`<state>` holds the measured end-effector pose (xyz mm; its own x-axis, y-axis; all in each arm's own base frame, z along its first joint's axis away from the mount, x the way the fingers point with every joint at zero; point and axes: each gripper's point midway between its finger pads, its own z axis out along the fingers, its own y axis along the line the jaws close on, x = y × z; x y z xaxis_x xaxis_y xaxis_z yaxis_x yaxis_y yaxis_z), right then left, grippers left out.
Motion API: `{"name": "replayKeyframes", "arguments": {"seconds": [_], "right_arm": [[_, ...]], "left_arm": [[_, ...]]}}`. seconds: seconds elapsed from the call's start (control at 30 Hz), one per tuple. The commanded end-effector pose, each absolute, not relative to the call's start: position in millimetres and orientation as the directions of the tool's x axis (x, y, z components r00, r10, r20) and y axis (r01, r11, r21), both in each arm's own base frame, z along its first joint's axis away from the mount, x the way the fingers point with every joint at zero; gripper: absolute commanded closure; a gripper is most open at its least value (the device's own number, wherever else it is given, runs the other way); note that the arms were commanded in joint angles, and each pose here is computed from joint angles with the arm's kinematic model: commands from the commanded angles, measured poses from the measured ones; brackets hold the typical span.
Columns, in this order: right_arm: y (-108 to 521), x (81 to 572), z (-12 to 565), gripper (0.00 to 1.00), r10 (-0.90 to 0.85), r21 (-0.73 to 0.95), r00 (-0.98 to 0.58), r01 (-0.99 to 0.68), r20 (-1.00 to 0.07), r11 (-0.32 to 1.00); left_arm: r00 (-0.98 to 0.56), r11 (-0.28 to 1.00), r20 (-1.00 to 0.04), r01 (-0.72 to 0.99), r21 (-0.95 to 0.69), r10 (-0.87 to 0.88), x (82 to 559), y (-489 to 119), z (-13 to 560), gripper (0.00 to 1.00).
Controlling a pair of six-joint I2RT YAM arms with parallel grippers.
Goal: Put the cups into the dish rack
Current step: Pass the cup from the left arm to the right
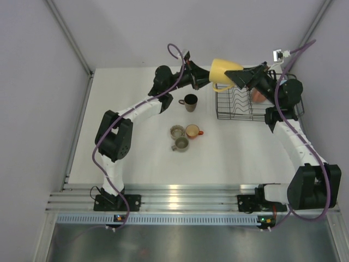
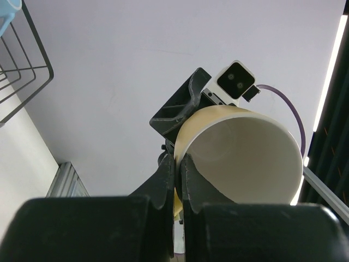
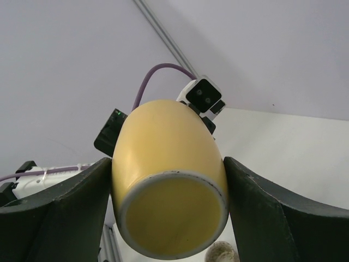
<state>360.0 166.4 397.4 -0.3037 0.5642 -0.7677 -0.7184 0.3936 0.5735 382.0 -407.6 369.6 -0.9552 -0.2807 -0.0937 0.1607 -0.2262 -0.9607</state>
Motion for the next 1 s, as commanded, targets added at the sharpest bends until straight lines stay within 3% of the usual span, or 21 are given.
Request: {"name": "replayKeyframes", "arguments": {"seconds": [0.0,0.17,0.2,0.3,0.57,0.97], "right_arm": [[181.5,362.7,365.4,0.41,0.541,0.669,-0.442,-0.655,-0.716,0.351],[181.3,364.6,363.9,0.27,0.541,0.673,-0.446,-0.651,-0.713,0.351],[181.8,365.3,363.5,0.2,0.541,0.674,-0.447,-0.65,-0.713,0.35],[181.6,365.9,363.8,0.14,0.54,0.673,-0.447,-0.652,-0.714,0.35],[182.3,365.9,368.8,0.09,0.544,0.666,-0.438,-0.663,-0.715,0.342],[180.0,364.8,393.8,0.11,0.566,0.628,-0.381,-0.701,-0.731,0.338]], "left_arm": [[-0.892,-0.441,-0.311,0.435,-0.785,-0.327,335.8,-392.4,475.5,1.0],[-0.894,-0.447,-0.315,0.434,-0.782,-0.318,331.1,-394.2,477.5,1.0],[-0.894,-0.449,-0.315,0.435,-0.78,-0.319,330.6,-393.7,478.6,1.0],[-0.896,-0.451,-0.314,0.432,-0.781,-0.314,328.9,-394.5,478.7,1.0],[-0.901,-0.465,-0.311,0.425,-0.776,-0.303,324.1,-398.1,479.5,1.0],[-0.908,-0.476,-0.296,0.409,-0.778,-0.296,322.4,-396.4,472.8,1.0]]}}
